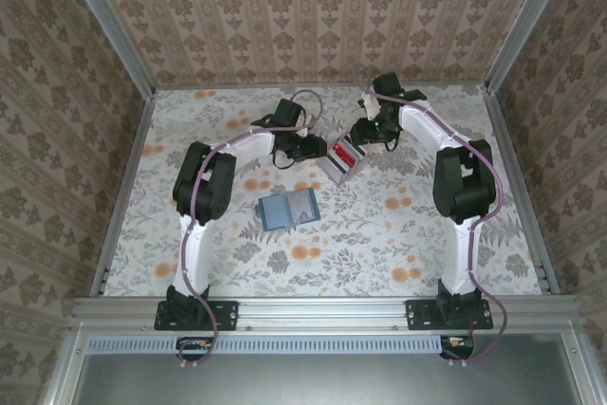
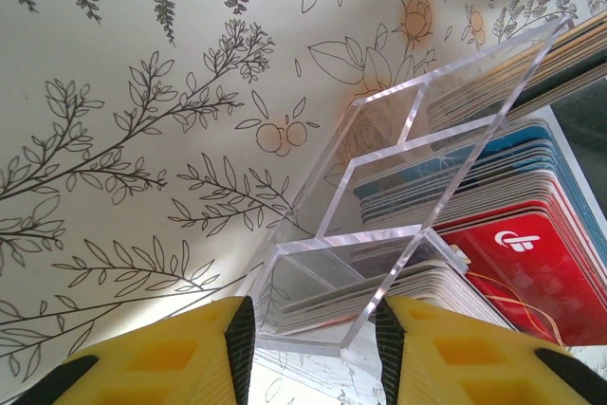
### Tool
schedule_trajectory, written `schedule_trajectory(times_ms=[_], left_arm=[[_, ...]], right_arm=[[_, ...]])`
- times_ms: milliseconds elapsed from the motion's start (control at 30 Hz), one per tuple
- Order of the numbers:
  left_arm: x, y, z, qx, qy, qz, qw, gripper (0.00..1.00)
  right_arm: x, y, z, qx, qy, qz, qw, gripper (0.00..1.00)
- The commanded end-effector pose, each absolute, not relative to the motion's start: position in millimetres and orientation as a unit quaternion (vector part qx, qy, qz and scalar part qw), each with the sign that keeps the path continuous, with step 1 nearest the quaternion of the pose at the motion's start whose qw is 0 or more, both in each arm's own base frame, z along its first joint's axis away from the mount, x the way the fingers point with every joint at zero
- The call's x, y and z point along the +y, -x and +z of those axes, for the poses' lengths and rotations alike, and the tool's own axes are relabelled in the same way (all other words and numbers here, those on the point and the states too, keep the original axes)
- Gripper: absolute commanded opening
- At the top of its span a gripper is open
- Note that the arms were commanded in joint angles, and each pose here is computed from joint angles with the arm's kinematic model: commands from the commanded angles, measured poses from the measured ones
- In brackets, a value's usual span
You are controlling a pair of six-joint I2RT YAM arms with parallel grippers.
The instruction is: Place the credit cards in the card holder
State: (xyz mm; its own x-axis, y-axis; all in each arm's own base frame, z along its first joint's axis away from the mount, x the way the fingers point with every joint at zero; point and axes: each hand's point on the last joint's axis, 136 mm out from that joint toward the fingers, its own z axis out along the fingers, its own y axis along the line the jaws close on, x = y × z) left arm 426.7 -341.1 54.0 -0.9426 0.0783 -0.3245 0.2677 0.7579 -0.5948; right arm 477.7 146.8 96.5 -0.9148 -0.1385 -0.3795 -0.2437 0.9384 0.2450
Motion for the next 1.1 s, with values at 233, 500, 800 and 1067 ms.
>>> schedule_trajectory(times_ms=[233, 500, 800, 1067], left_arm=[[-325.6, -408.3, 36.2, 0.944, -0.08, -0.302, 0.108, 0.4], [-324.6, -407.9, 35.2, 0.944, -0.079, -0.302, 0.108, 0.4], [-324.4, -406.6, 34.8, 0.944, -0.077, -0.302, 0.107, 0.4], [-324.3, -405.8, 36.5, 0.943, -0.077, -0.304, 0.109, 0.4]], right_arm=[[147.9, -473.1, 73.2, 0.975, 0.098, 0.135, 0.149, 0.52], [132.1, -478.1, 86.3, 0.975, 0.082, 0.116, 0.169, 0.5], [121.0, -478.6, 101.6, 0.973, 0.07, 0.109, 0.19, 0.49], [123.5, -476.9, 103.0, 0.972, 0.07, 0.118, 0.19, 0.47]])
